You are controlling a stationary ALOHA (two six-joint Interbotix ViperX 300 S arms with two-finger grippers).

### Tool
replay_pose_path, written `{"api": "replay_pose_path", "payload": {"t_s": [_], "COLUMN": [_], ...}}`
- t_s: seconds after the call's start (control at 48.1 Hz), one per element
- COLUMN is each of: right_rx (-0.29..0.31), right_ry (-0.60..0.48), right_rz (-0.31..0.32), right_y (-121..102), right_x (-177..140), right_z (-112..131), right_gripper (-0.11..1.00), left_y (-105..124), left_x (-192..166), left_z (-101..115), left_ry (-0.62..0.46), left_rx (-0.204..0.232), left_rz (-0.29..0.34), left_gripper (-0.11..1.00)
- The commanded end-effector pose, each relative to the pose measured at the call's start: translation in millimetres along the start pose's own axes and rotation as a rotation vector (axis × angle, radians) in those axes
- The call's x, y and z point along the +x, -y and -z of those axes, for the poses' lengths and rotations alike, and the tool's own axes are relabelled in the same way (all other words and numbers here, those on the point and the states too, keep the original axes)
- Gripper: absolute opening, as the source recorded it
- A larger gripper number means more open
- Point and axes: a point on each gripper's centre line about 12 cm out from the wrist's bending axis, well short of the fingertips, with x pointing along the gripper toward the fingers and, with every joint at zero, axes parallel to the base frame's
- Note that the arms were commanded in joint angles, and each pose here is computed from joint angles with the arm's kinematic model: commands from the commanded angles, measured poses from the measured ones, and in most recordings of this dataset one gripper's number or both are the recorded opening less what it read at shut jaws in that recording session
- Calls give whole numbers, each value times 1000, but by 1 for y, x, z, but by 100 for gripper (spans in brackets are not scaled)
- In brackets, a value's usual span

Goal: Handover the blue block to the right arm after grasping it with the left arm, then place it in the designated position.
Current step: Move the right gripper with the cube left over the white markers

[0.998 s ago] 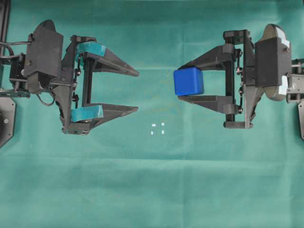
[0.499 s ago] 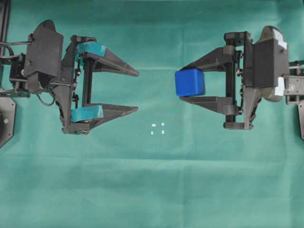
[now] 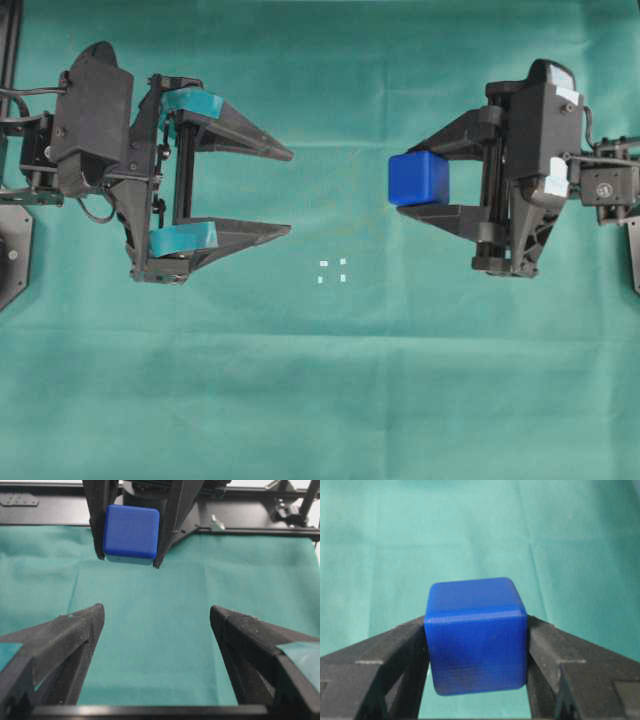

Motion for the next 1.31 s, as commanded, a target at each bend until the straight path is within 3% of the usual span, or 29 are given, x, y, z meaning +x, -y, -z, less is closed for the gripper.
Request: {"api": "replay_pose_path", "payload": {"t_s": [0.0, 0.52, 0.852, 1.289], "right_rx": [9, 5, -12, -19], "right_ry": [9, -9, -83, -143], "right_rz": [-7, -8, -10, -76], "right_y": [-2, -5, -10, -25], "right_x": [-4, 2, 38, 104], "right_z": [-5, -1, 18, 53], "right_gripper": [54, 54, 54, 54], "left_y": [0, -1, -1, -1], "left_x": [-2, -2, -3, -4], "left_z": [-11, -12, -12, -11], "left_ry": [32, 34, 34, 31], "left_rx": [1, -1, -1, -1], "left_rz": [-1, -2, -2, -3], "left_gripper": [99, 99, 99, 99]}}
